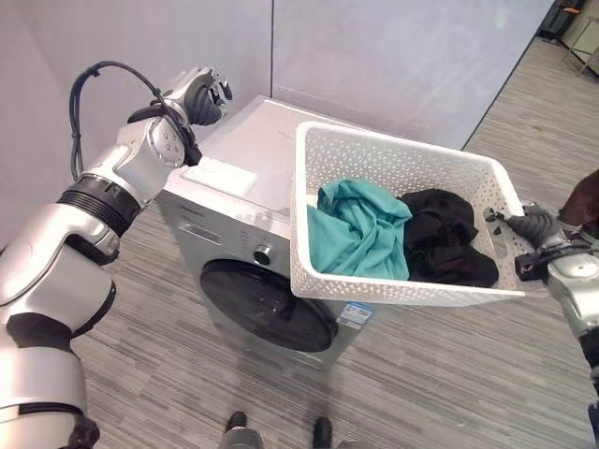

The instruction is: Grab the laundry basket,head to the washer,open it,put in the laundry and shut it.

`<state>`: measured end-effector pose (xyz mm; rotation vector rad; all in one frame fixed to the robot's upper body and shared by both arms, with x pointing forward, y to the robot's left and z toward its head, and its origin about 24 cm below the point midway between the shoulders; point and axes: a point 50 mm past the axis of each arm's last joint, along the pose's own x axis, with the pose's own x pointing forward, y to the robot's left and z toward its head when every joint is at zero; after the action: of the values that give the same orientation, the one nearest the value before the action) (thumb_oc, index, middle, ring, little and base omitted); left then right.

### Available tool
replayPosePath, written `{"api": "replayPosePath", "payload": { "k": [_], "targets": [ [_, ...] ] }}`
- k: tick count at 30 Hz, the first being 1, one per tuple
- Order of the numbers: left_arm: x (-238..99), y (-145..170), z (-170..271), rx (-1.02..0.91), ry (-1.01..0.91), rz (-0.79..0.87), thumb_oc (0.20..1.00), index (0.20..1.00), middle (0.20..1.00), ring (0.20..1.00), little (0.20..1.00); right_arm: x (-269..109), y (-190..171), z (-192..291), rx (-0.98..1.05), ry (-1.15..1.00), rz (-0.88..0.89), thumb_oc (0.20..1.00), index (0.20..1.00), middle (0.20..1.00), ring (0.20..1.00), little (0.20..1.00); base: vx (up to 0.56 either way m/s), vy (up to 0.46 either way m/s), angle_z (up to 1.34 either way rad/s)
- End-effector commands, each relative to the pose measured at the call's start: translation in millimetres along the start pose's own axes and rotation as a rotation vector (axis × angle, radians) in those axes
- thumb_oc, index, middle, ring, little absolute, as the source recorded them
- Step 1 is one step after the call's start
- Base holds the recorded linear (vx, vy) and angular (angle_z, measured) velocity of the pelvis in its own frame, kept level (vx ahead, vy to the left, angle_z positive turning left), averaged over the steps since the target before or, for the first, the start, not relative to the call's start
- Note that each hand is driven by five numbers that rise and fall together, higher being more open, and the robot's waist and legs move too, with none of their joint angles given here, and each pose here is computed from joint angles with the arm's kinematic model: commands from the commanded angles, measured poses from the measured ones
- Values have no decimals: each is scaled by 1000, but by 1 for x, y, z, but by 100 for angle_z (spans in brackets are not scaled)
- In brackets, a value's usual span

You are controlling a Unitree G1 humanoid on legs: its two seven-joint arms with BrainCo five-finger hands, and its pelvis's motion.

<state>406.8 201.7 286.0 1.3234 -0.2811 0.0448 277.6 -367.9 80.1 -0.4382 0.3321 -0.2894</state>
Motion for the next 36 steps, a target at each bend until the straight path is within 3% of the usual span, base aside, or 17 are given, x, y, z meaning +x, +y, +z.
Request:
{"api": "replayPosePath", "payload": {
  "k": [1,12,18,22,31,36],
  "targets": [
    [10,51,13,22,8,139,200,200,200,200,200,5,-36,27,-15,-64,-163,200,200,200,200,200,-52,-100,32],
    [6,87,19,75,-38,218,200,200,200,200,200,17,14,3,-50,22,-38,200,200,200,200,200,199,120,-15],
    [-4,96,-14,82,69,241,200,200,200,200,200,14,51,-8,-72,41,94,200,200,200,200,200,248,155,-46],
    [-9,100,-28,119,117,254,200,200,200,200,200,12,49,-13,-91,53,97,200,200,200,200,200,24,-137,-3],
    [-1,87,-10,114,43,228,200,200,200,200,200,3,65,-22,-92,34,137,200,200,200,200,200,55,-99,40],
    [-1,96,-3,122,25,247,200,200,200,200,200,1,64,-21,-102,18,139,200,200,200,200,200,7,-12,4]
  ]
}}
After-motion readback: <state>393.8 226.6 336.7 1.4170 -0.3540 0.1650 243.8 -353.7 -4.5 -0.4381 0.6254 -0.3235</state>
